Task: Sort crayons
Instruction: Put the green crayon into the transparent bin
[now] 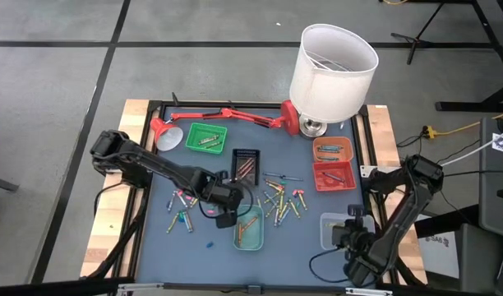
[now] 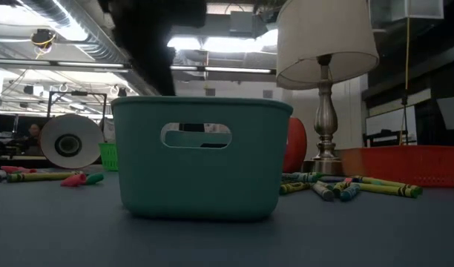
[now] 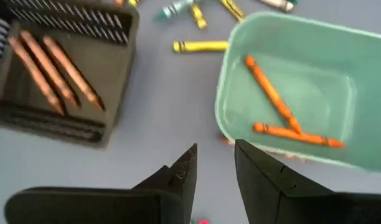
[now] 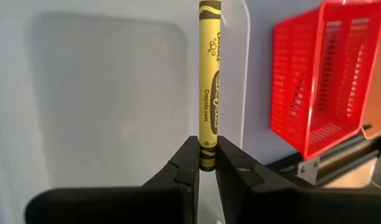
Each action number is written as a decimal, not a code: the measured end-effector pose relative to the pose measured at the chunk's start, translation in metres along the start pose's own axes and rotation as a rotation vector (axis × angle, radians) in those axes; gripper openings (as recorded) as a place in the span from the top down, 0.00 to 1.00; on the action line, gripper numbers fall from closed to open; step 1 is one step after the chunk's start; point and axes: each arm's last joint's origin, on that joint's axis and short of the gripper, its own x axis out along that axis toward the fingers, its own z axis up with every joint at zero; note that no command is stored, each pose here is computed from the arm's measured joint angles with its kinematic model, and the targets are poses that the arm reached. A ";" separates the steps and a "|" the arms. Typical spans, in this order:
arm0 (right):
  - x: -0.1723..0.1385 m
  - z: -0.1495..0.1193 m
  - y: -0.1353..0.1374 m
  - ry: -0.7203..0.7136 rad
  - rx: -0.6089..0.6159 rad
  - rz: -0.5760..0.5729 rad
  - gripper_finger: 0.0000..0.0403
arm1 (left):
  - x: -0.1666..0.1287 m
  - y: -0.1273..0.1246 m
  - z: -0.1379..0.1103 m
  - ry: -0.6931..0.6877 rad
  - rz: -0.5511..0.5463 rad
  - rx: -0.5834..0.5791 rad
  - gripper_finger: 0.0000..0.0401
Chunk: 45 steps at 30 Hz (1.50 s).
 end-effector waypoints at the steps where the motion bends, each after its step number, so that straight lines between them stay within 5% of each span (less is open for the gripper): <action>1: 0.003 -0.001 0.000 0.005 -0.002 -0.009 0.91 | -0.002 0.000 -0.002 0.016 0.002 -0.012 0.77; 15: 0.020 -0.004 0.003 0.025 -0.002 0.008 0.89 | -0.008 0.009 -0.037 0.288 0.193 -0.175 0.77; 24: 0.020 -0.004 0.004 0.031 0.000 0.020 0.75 | 0.020 0.034 -0.065 0.368 0.287 -0.261 0.77; 45: 0.020 -0.004 0.004 0.031 -0.022 0.019 0.71 | 0.054 0.071 -0.090 0.393 0.247 -0.382 0.77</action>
